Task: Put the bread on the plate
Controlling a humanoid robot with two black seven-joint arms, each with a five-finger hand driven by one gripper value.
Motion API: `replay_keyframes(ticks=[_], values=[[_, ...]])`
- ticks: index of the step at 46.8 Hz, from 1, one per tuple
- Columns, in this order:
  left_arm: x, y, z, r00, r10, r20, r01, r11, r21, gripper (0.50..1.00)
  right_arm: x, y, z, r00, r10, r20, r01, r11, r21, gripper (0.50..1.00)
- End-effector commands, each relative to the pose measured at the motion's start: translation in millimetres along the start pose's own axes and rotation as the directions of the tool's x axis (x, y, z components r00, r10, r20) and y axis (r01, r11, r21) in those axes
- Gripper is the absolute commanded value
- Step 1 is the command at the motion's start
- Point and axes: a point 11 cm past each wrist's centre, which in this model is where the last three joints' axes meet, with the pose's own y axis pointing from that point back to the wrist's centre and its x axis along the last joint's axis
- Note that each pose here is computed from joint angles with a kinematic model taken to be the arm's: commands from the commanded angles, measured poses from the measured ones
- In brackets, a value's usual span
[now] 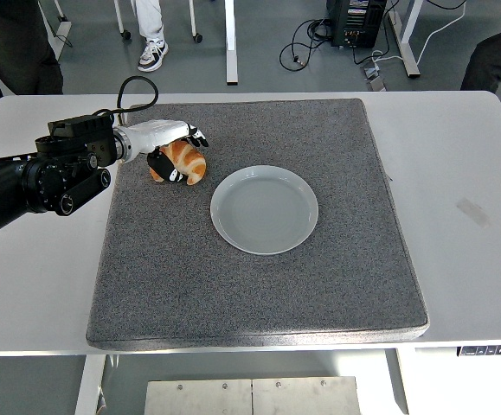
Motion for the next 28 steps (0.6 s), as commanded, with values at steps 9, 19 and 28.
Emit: replay_keyframes(ticks=[9,19,28], values=[[3,2,-5,0.999,-0.011,0.048,0.011,1.000,0.015,0.500,0.0,0.0,0.0,1.000,0.000,0.000,0.000,1.000,0.000,1.000],[15,2,0,0.999,0.005,0.053,-0.005,1.000,-0.007,0.500,0.0,0.0,0.0,1.000,0.000,0.000,0.000,1.000,0.000,1.000],[75,7,32,0.997,0.023,0.069,-0.019,0.998,-0.062,0.500,0.0,0.0,0.0,1.000,0.000,0.000,0.000,1.000,0.000,1.000]])
